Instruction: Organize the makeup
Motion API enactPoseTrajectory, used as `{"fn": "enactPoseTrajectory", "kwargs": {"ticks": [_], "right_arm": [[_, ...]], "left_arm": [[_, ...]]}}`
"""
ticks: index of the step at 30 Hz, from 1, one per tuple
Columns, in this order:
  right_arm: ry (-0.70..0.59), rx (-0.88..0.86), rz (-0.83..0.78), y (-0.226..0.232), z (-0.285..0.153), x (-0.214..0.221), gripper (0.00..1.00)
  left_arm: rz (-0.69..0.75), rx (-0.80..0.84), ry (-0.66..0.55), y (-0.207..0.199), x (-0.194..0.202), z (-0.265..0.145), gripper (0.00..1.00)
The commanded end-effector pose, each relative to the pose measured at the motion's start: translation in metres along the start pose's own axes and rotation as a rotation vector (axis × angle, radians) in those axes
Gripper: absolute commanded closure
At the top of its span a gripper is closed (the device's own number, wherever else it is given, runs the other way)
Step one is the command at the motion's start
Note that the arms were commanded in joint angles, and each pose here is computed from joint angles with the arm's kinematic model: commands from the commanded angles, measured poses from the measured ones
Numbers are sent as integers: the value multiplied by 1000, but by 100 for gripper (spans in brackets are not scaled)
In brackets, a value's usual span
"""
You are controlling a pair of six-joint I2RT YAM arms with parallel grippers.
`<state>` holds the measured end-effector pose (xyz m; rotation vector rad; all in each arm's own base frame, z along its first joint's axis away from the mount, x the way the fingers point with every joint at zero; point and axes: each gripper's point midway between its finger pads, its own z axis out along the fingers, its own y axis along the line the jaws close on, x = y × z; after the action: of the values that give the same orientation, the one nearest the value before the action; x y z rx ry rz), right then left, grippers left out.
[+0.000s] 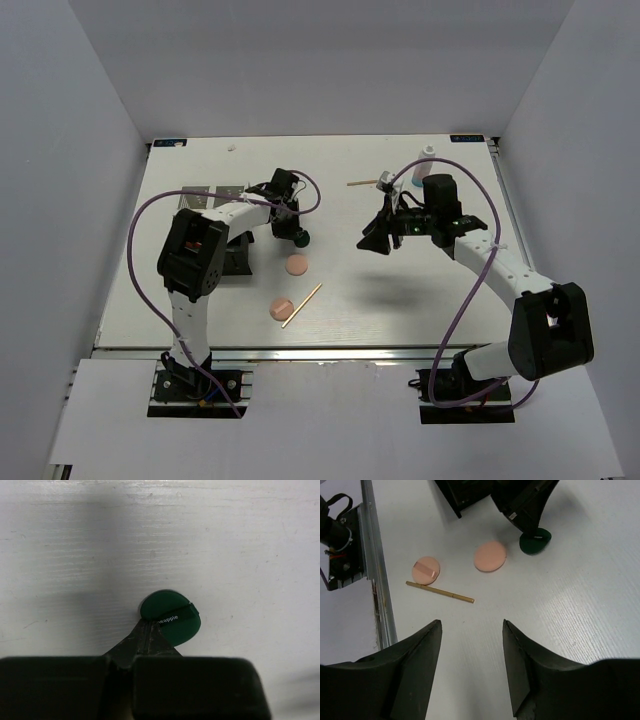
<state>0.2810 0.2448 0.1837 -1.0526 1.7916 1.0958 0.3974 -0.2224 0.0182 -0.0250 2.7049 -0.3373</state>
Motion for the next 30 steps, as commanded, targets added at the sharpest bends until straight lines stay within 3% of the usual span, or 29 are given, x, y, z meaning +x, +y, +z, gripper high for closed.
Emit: {"fn": "enactPoseTrajectory", "kwargs": {"ticks": [1, 5, 9, 15, 20, 25, 30], "right_arm": [[20, -128, -84, 21, 5, 11, 42], [138, -162, -135, 29, 20, 39, 42], [176, -106, -72, 18, 35, 43, 44], [245, 42, 20, -9, 70, 57, 45], [292, 123, 108, -15, 106, 60, 44], [273, 123, 106, -21, 135, 45, 41], [312, 207, 97, -44, 155, 47, 39]], "left_arm": [[1, 44, -56, -14, -11, -18, 100], [-2, 95, -199, -35, -55, -66, 100], [-20, 88, -342, -37, -85, -123, 100], [-64, 0, -444, 6, -71, -189, 100], [-204, -126, -451, 81, -43, -209, 100], [-244, -206, -454, 115, -28, -219, 100], [-246, -269, -414, 131, -19, -205, 100]]}}
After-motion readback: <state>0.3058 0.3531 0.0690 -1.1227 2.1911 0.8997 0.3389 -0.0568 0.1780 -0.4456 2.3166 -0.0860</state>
